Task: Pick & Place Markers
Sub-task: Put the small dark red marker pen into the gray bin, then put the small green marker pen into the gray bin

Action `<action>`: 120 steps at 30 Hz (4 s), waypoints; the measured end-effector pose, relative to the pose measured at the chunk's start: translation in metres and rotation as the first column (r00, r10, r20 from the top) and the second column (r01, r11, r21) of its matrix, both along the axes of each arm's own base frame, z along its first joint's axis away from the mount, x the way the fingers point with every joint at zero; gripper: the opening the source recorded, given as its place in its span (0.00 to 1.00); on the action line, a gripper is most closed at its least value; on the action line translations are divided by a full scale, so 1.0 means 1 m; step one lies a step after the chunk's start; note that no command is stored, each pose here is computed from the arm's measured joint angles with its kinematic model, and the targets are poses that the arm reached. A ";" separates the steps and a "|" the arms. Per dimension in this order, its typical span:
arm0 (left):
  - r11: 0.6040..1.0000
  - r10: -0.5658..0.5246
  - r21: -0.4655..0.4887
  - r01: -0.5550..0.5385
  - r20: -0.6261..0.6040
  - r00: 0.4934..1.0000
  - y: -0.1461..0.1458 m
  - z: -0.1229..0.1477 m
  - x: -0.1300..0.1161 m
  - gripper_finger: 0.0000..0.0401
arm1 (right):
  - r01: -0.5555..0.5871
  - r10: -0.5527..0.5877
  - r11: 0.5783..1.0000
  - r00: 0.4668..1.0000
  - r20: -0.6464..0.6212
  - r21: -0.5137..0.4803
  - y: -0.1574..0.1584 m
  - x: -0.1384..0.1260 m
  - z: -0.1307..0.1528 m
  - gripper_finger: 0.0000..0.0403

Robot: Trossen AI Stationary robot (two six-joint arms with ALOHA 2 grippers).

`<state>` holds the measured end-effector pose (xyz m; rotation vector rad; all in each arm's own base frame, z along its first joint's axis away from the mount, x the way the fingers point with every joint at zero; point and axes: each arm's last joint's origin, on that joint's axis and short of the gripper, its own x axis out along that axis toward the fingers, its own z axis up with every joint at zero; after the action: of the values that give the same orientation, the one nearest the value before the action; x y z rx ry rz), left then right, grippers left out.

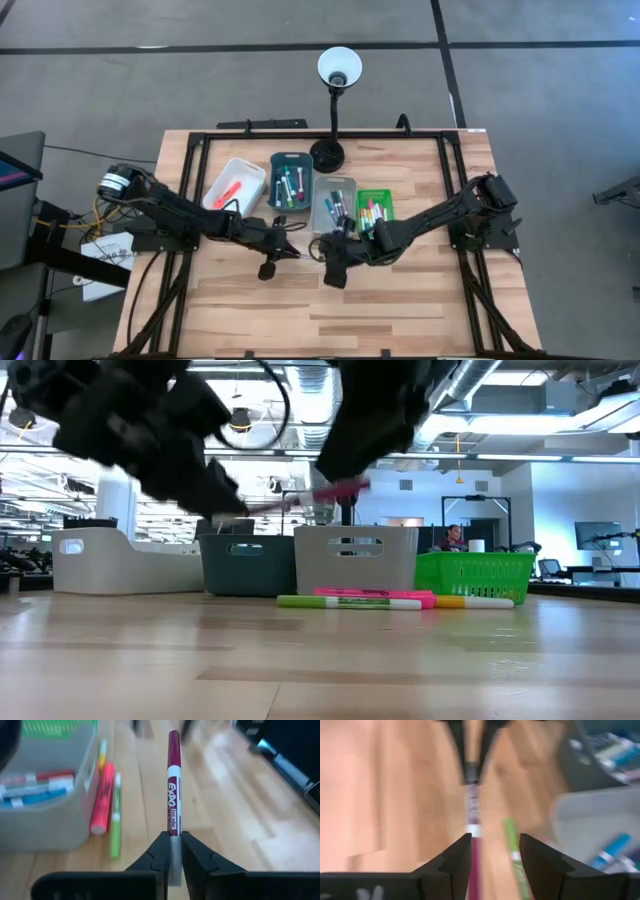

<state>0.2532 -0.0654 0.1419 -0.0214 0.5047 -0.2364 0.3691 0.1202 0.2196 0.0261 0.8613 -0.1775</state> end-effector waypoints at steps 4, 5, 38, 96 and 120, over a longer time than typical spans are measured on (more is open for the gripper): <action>1.000 -0.012 0.022 0.010 0.058 0.998 -0.005 0.017 -0.007 0.09 | -0.110 0.108 0.994 0.992 0.065 0.027 0.012 0.003 0.005 0.40; 1.000 -0.014 0.022 0.013 0.071 0.997 -0.006 0.020 -0.008 0.08 | -0.138 0.135 0.990 0.988 0.078 0.031 0.015 0.004 0.006 0.40; 0.996 0.028 0.080 -0.038 0.122 0.992 -0.013 0.028 -0.013 0.11 | -0.085 0.079 0.994 0.992 0.099 0.064 -0.004 0.014 0.005 0.08; 0.987 0.132 0.094 -0.130 -0.011 0.991 -0.016 -0.019 0.001 0.34 | 0.633 -0.631 0.774 0.768 -0.109 -0.020 -0.087 -0.019 -0.044 0.38; 0.975 0.205 0.086 -0.204 0.000 0.979 -0.001 -0.072 0.040 0.34 | 0.627 -0.623 0.779 0.775 -0.104 0.014 -0.086 -0.016 -0.044 0.44</action>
<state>0.2935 -0.0664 0.0704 0.0089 0.5172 -0.0126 0.3527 0.0344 0.1761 0.3597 0.9267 -0.7964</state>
